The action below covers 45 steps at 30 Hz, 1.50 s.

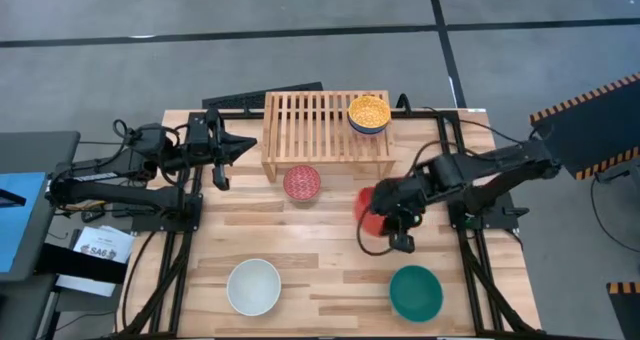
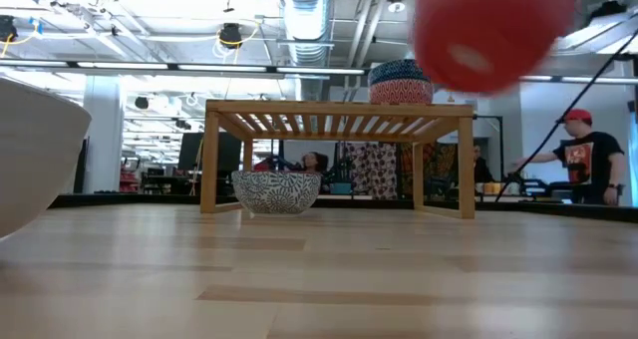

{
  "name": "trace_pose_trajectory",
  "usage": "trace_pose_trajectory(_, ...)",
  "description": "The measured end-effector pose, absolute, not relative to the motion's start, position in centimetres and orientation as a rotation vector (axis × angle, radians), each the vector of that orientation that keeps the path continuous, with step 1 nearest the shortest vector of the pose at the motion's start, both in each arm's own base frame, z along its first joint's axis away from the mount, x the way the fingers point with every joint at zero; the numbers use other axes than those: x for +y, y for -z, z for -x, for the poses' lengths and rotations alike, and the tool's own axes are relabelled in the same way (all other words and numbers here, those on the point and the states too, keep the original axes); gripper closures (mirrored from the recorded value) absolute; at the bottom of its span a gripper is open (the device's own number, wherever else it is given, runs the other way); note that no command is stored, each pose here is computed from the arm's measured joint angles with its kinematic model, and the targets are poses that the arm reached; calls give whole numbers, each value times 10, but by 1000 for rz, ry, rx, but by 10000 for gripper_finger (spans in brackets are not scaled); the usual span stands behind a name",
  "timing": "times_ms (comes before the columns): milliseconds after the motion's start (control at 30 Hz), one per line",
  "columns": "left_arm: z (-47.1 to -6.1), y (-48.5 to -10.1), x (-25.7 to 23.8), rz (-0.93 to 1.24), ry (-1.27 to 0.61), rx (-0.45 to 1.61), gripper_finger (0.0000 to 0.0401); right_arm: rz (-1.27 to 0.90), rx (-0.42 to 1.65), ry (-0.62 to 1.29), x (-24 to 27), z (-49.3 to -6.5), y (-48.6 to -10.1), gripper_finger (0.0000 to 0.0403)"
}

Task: Place and stack bowls onto a shelf
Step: Put the big orange bowl on the shelf

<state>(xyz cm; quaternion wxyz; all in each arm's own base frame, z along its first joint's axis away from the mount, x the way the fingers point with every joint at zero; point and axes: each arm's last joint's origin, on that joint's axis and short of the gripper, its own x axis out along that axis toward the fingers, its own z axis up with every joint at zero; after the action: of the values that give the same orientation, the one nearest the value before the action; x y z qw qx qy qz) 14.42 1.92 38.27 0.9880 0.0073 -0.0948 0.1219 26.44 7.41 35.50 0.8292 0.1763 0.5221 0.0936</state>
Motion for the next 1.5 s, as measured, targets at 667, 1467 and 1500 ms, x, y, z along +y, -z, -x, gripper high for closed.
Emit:
trace_pose_trajectory(667, -142, -390, 19, -19, -241, -267, 401, 205, 878, 8, -34, -396, -411, 375)
trace_pose_trajectory(1467, -144, -389, 19, 17, -239, -261, 401, 282, 1123, 99, -90, -418, -355, 342)
trace_pose_trajectory(1500, -145, -388, 19, 17, -239, -257, 401, 289, 1125, 96, -91, -418, -355, 338)
